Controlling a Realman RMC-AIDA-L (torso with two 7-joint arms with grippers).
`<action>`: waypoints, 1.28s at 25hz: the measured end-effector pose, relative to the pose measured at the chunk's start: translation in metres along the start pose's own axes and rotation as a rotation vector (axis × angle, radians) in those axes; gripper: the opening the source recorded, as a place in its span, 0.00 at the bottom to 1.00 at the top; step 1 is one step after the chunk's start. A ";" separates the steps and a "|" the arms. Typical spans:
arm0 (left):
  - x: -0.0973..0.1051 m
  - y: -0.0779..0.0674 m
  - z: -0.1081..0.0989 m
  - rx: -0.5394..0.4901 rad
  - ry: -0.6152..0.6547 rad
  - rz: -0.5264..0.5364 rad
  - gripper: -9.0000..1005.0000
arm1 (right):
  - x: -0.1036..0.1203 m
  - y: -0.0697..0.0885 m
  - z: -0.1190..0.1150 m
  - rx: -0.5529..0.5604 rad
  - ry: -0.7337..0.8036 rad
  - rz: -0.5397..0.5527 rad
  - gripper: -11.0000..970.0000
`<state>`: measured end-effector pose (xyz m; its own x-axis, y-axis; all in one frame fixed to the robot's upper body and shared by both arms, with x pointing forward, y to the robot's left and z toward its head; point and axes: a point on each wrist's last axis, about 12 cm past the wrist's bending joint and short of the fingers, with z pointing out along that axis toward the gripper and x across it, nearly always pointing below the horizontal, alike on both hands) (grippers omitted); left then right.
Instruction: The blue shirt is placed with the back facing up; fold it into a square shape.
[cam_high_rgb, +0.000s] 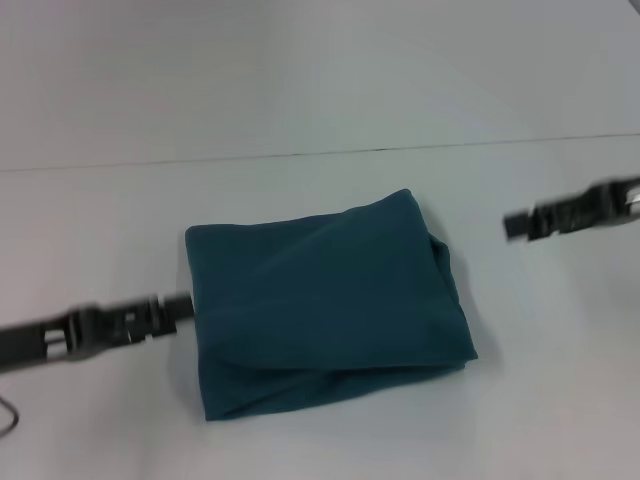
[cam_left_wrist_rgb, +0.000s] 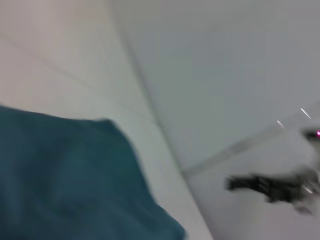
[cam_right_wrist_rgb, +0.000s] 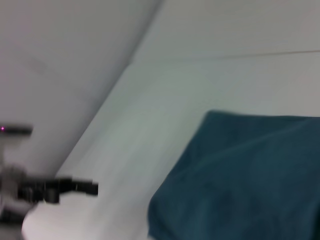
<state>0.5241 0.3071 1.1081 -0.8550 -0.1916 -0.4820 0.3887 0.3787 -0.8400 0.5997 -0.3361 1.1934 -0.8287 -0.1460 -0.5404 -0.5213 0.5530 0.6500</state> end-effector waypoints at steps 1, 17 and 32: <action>0.005 -0.004 -0.002 0.036 0.021 0.062 0.67 | 0.005 0.002 0.005 -0.025 0.021 -0.069 0.94; 0.055 -0.004 0.011 0.140 0.093 0.447 0.88 | 0.071 0.020 0.099 -0.224 0.107 -0.268 0.94; 0.050 0.012 0.034 0.021 0.099 0.417 0.88 | 0.076 0.018 0.112 -0.196 0.115 -0.257 0.94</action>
<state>0.4973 0.2714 1.0653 -0.6514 0.0623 -0.7562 0.7143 0.3865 -0.5834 0.5497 -0.2457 1.1041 -0.6768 -0.3579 -0.6433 -0.7361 0.3196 0.5966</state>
